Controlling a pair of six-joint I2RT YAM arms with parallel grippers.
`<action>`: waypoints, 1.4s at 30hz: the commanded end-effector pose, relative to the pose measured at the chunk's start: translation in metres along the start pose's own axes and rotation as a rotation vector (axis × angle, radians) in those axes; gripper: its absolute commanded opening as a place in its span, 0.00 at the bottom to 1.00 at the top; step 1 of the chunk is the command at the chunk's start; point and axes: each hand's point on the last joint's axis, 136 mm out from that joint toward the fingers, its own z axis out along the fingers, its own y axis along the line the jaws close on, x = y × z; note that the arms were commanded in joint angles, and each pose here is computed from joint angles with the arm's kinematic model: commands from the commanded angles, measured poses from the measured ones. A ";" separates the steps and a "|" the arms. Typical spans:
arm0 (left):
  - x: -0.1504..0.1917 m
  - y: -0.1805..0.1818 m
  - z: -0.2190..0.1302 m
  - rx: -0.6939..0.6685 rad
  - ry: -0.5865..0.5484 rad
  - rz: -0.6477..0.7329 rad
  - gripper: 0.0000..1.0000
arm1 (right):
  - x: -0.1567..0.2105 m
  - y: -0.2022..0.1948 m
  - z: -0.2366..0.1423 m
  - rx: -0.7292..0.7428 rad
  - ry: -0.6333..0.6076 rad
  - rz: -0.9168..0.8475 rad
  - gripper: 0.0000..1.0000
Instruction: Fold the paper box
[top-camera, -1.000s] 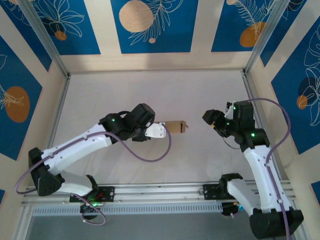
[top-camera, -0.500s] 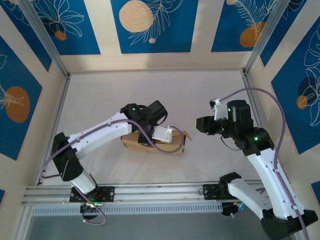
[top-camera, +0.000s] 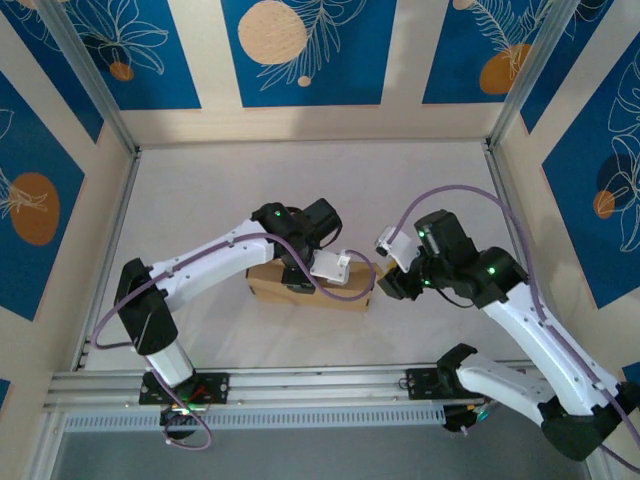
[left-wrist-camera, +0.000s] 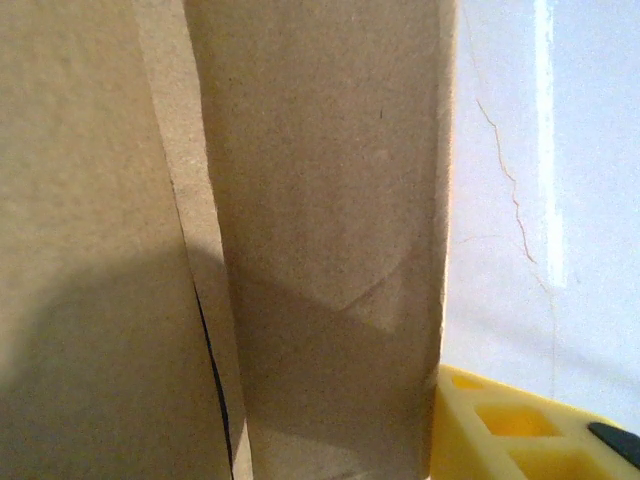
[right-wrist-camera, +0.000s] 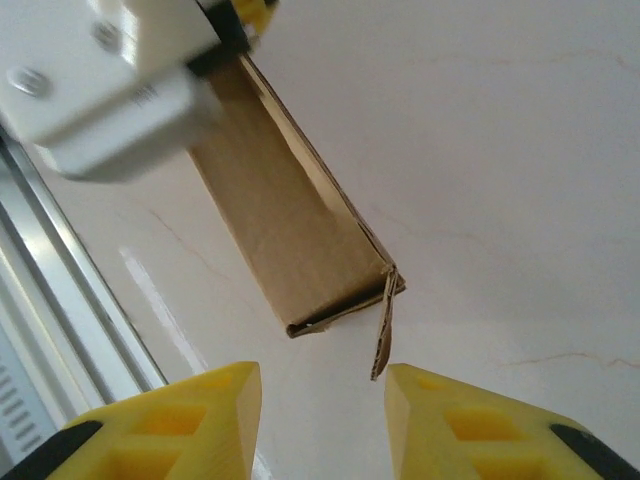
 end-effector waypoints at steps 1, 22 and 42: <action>-0.005 -0.006 0.003 0.060 -0.023 -0.013 0.47 | 0.006 -0.009 0.012 0.034 0.041 -0.026 0.38; -0.001 0.001 -0.001 0.006 -0.001 -0.007 0.72 | -0.005 -0.013 0.038 -0.032 0.075 -0.002 0.00; 0.039 0.031 -0.135 -0.381 -0.322 -0.481 0.70 | -0.006 -0.031 0.034 0.068 0.094 -0.028 0.00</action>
